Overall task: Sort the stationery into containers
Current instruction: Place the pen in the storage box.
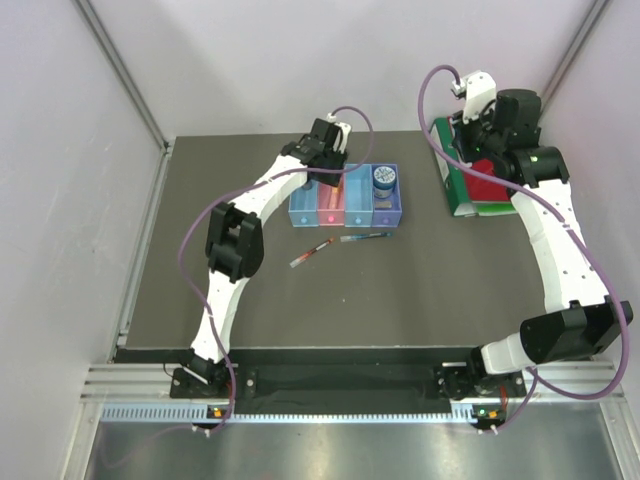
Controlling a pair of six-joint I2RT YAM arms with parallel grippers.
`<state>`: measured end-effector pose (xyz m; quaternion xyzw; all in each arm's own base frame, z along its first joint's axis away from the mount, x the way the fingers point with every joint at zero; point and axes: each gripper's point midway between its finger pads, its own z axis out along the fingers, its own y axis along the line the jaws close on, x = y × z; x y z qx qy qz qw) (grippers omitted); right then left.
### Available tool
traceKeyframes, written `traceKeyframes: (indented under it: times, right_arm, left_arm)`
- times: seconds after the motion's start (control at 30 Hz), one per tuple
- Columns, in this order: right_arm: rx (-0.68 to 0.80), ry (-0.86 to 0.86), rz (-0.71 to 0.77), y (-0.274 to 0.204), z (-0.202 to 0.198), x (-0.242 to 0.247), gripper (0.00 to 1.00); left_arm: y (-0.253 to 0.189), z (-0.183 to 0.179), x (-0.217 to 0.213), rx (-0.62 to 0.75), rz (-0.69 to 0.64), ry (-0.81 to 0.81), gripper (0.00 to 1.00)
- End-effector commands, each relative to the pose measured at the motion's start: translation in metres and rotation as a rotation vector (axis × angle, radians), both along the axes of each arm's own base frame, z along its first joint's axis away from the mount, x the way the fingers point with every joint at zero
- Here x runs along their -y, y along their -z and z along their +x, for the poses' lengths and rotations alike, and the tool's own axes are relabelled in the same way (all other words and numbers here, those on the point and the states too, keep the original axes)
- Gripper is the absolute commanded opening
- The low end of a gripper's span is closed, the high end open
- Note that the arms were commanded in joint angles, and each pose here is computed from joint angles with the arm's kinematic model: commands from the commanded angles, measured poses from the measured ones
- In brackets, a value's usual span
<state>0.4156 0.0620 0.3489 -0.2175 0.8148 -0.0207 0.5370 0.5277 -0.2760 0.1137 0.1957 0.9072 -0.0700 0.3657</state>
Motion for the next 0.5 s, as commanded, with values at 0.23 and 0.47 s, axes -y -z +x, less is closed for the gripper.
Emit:
traceKeyframes:
  times: [0.23,0.47]
  right_arm:
    - [0.047,-0.101,0.096,-0.023,-0.001,-0.043,0.02]
    - [-0.018,-0.172,0.159,-0.006,0.017,-0.08,0.04]
  left_arm:
    - [-0.127,0.003,-0.022,0.234,-0.168,-0.009,0.5]
    - [-0.199,-0.044,-0.073,0.449,-0.119,0.005,0.51]
